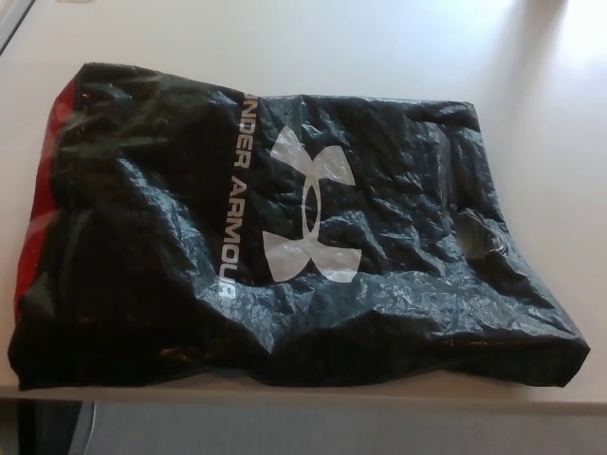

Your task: A plastic bag is kept in the middle of the desk and the robot uses both its hands to grab the bag from the left and right and brings its hands close together to compress the bag

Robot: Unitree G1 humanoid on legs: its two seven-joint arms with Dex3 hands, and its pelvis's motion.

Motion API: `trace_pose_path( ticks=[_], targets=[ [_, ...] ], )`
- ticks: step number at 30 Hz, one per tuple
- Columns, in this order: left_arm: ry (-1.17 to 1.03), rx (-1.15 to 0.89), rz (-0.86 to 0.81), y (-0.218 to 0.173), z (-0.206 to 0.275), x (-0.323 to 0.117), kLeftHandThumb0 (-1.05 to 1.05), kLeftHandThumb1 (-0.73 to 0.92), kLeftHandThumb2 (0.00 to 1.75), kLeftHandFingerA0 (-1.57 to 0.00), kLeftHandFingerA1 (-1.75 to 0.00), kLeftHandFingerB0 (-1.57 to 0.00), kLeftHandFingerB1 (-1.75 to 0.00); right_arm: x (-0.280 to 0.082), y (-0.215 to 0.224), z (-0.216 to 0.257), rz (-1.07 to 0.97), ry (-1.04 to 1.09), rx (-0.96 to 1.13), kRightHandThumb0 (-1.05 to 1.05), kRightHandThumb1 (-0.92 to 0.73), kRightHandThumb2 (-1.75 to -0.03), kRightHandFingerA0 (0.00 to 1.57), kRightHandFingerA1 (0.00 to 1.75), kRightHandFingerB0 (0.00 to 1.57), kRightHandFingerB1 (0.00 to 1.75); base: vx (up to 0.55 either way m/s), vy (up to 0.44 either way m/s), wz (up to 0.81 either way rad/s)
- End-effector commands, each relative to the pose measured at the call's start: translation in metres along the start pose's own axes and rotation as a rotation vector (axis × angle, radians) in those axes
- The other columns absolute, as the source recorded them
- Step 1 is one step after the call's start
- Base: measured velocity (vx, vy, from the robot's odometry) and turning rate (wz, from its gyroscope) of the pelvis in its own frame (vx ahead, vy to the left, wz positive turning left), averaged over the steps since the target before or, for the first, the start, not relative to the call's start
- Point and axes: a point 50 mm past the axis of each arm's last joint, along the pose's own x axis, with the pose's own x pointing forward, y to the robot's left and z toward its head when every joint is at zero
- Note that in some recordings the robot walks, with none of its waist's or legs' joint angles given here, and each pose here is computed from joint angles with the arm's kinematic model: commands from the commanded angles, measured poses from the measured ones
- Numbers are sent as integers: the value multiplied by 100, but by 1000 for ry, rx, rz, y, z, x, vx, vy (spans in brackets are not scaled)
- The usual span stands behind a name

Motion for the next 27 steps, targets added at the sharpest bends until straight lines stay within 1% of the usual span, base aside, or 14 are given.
trace_pose_path(
  ticks=[1, 2, 3, 6, 7, 8, 10, 13, 16, 17, 18, 21, 25, 27],
  targets=[
    [-1703, -795, 496, 208, 262, -244, -85, 92, 87, -33, -42, -39, -37, -192, -120, 298, -218, -1628, 602, -72, -66, -59, 20, 40, 17, 34, 0, 0, 0],
    [-1908, -864, 516, 222, 258, -281, -76, 86, 66, -33, -40, -28, -33, -237, -132, 308, -221, -1866, 659, -68, -50, -83, 17, 54, 14, 48, 0, 0, 0],
    [-1933, -823, 484, 215, 262, -276, -74, 85, 66, -37, -40, -31, -32, -251, -125, 316, -192, -1932, 620, -77, -66, -61, 22, 44, 24, 34, 0, 0, 0],
    [-1989, -780, 469, 204, 272, -287, -70, 85, 66, -32, -41, -29, -33, -269, -112, 326, -195, -1949, 538, -76, -66, -61, 24, 47, 28, 31, -55, -4, 0],
    [-2024, -768, 441, 198, 279, -293, -63, 65, 107, -36, -58, -17, -46, -281, -105, 331, -214, -1985, 478, -81, -68, -62, 29, 49, 26, 32, 0, 0, 0],
    [-2047, -749, 422, 192, 285, -299, -71, 84, 65, -38, -41, -36, -33, -290, -97, 335, -191, -2017, 435, -82, -68, -62, 20, 48, 24, 33, 0, 0, 0],
    [-2087, -716, 394, 182, 294, -309, -72, 83, 66, -40, -42, -36, -33, -303, -85, 340, -137, -2063, 372, -78, -68, -61, 18, 45, 22, 33, 15, 0, 3],
    [-2118, -653, 379, 166, 308, -320, -69, 85, 66, -38, -44, -36, -35, -312, -67, 345, -155, -2085, 286, -80, -70, -61, 19, 40, 22, 32, 70, 8, 4],
    [-2145, -608, 336, 145, 321, -334, -79, 81, 65, -40, -43, -37, -34, -320, -52, 350, -131, -2119, 234, -73, -72, -61, 19, 42, 19, 34, 132, 10, -1],
    [-2153, -597, 294, 136, 326, -341, -90, 67, 76, -39, -46, -36, -37, -322, -45, 353, -72, -2121, 253, -71, -67, -60, 19, 40, 23, 33, 111, 9, -2],
    [-2163, -581, 264, 130, 329, -344, -83, 78, 65, -38, -44, -36, -33, -323, -41, 355, -42, -2124, 252, -68, -68, -60, 17, 39, 23, 32, 108, 11, 2],
    [-2179, -547, 268, 124, 332, -349, -83, 80, 65, -39, -44, -36, -33, -324, -38, 357, -15, -2129, 242, -67, -67, -60, 16, 37, 23, 32, -113, 0, 21],
    [-2209, -501, 232, 107, 335, -359, -78, 83, 66, -39, -44, -37, -33, -323, -25, 358, -41, -2106, 160, -77, -69, -62, 21, 33, 24, 30, -41, -22, 46],
    [-2206, -486, 207, 102, 333, -356, -74, 85, 65, -31, -45, -34, -32, -324, -21, 358, -28, -2109, 159, -76, -68, -61, 19, 34, 22, 31, 58, -13, 30]
  ],
)
